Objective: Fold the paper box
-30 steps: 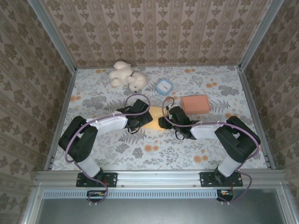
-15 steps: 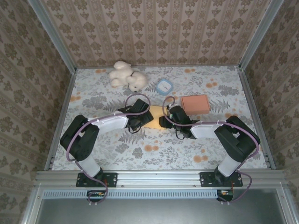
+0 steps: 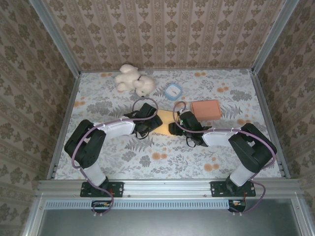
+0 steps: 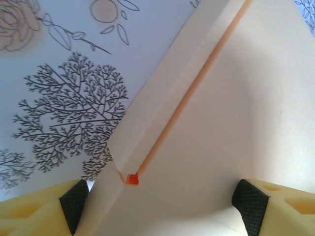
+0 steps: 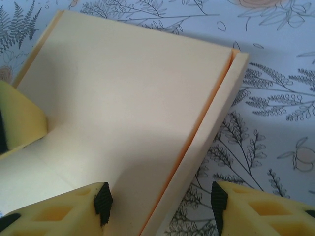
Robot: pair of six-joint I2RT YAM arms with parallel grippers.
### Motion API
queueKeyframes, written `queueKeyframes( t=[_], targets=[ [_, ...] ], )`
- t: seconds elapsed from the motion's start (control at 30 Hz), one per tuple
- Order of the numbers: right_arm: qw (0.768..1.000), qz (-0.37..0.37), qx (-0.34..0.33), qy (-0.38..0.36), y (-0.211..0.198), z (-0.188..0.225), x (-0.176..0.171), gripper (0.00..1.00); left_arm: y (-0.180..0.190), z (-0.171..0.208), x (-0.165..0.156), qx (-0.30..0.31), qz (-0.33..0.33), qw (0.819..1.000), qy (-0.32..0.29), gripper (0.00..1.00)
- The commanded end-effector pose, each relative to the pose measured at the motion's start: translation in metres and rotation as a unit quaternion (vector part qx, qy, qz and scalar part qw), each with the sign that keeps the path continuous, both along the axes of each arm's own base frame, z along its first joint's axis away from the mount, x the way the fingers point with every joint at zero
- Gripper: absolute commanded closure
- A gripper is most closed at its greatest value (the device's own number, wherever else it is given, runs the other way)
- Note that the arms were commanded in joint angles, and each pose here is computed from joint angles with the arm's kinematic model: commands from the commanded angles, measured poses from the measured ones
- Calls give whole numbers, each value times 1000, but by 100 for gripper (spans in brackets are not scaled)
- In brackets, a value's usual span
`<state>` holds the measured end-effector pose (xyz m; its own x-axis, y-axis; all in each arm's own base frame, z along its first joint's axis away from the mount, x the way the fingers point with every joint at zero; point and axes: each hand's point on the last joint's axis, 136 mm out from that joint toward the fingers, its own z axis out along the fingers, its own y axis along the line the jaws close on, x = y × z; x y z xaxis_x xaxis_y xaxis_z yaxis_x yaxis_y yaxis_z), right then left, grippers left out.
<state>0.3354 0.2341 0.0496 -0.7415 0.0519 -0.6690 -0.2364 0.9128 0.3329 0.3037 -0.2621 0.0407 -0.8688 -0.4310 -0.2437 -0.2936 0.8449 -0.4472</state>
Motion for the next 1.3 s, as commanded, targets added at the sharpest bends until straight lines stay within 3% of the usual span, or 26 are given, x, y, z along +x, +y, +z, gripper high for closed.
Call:
queueKeyframes(
  t=[0.0,0.4,0.8,1.1,1.27],
  targets=[
    [998,10,1,55,-4,-16,-28,41,11,-28,-16,32,-5,998,47,19],
    [998,0,38,41,-1,10,-45,41,13,-29,-16,36,-3,998,50,19],
    [995,21,80,62,25,-12,-41,47,14,-31,-17,37,-2,998,51,19],
    [998,17,40,48,18,-18,-40,53,15,-30,-17,40,-5,998,50,19],
    [996,32,66,54,28,-15,-44,53,16,-30,-16,43,-3,998,51,19]
  ],
)
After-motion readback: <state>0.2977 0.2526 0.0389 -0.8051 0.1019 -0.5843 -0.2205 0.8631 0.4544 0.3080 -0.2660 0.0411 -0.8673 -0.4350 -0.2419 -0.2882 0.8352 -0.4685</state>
